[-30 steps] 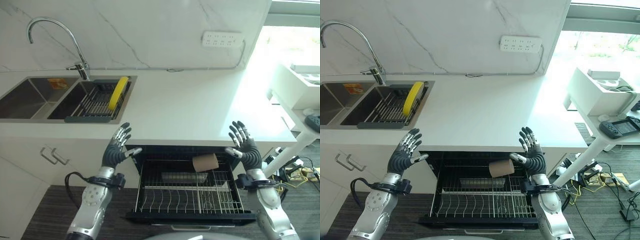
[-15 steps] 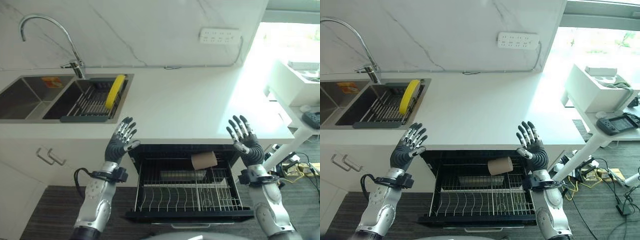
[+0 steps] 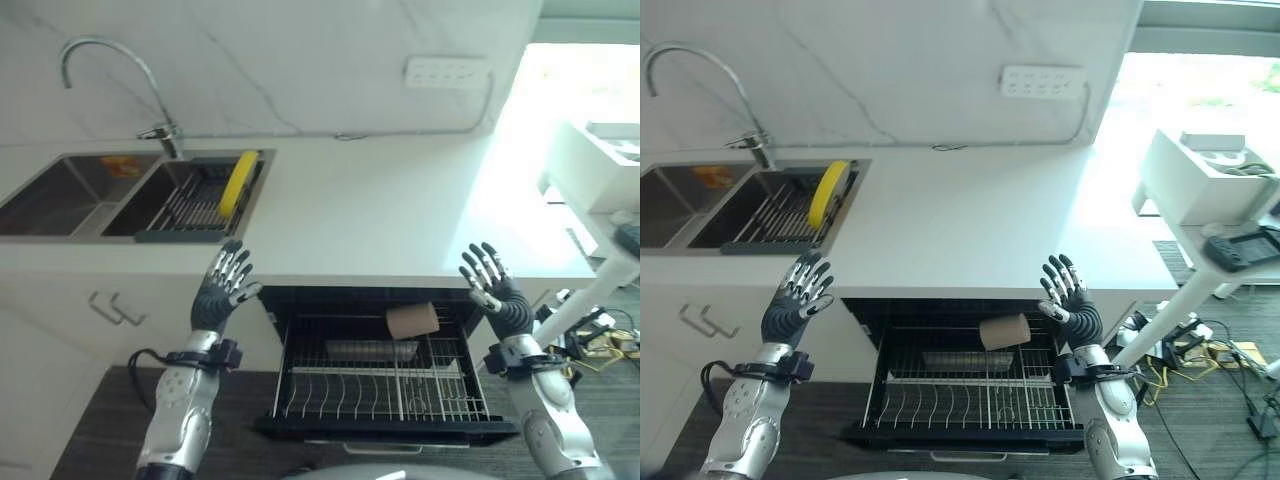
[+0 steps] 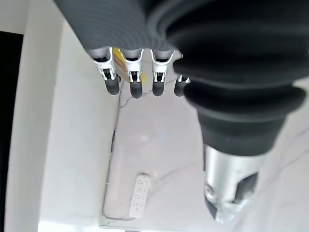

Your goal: Place the dishes in the dishwasher.

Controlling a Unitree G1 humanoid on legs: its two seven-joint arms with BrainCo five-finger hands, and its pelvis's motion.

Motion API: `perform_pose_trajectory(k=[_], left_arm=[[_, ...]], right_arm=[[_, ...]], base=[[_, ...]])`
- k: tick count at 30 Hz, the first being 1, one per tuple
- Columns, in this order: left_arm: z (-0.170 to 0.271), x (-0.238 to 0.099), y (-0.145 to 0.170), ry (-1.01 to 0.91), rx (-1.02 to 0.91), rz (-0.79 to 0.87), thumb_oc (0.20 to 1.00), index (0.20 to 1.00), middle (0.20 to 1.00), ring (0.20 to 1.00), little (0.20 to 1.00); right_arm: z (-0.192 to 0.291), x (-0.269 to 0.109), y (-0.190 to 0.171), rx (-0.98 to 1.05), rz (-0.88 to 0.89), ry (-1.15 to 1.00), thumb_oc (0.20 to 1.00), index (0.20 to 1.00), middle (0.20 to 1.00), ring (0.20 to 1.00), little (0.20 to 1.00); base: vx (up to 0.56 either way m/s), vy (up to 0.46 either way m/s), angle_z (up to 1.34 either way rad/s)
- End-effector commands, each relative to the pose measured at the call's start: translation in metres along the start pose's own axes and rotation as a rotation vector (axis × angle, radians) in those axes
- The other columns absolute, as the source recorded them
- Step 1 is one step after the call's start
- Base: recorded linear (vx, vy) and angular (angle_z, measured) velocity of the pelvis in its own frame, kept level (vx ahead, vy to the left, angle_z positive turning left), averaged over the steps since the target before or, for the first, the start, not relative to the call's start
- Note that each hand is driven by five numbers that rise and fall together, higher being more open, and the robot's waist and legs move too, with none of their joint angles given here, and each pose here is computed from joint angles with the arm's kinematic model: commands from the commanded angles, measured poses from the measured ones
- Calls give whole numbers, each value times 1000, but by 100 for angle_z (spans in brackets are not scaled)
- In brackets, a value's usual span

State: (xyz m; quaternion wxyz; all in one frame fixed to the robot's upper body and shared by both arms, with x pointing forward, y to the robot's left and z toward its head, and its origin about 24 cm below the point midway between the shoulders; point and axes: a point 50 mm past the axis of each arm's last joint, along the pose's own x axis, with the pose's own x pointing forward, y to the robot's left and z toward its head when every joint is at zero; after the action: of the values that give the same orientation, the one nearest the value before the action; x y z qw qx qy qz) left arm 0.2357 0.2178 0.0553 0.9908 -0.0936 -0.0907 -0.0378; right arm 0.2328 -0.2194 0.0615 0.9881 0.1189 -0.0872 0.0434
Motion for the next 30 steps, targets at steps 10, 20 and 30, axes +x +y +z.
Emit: perform_pose_trajectory(k=[10,20,30], left_arm=[[42,20,7,-183,283,-143,1000,1000,1000,1000,1000],[32,22,-4,-118,288,-154,1000,1000,1000,1000,1000],[33,9,3,-133,255,-108,1000,1000,1000,1000,1000]], right_arm=[[38,13,-12,17,-95,-258,1000,1000,1000,1000,1000],[33,6,-3,59,-142,-284,1000,1000,1000,1000,1000],[36,10,-3,50,-125,-292,1000,1000,1000,1000,1000]], base=[[-174,824,32],[56,375,35],[144,-54,3]])
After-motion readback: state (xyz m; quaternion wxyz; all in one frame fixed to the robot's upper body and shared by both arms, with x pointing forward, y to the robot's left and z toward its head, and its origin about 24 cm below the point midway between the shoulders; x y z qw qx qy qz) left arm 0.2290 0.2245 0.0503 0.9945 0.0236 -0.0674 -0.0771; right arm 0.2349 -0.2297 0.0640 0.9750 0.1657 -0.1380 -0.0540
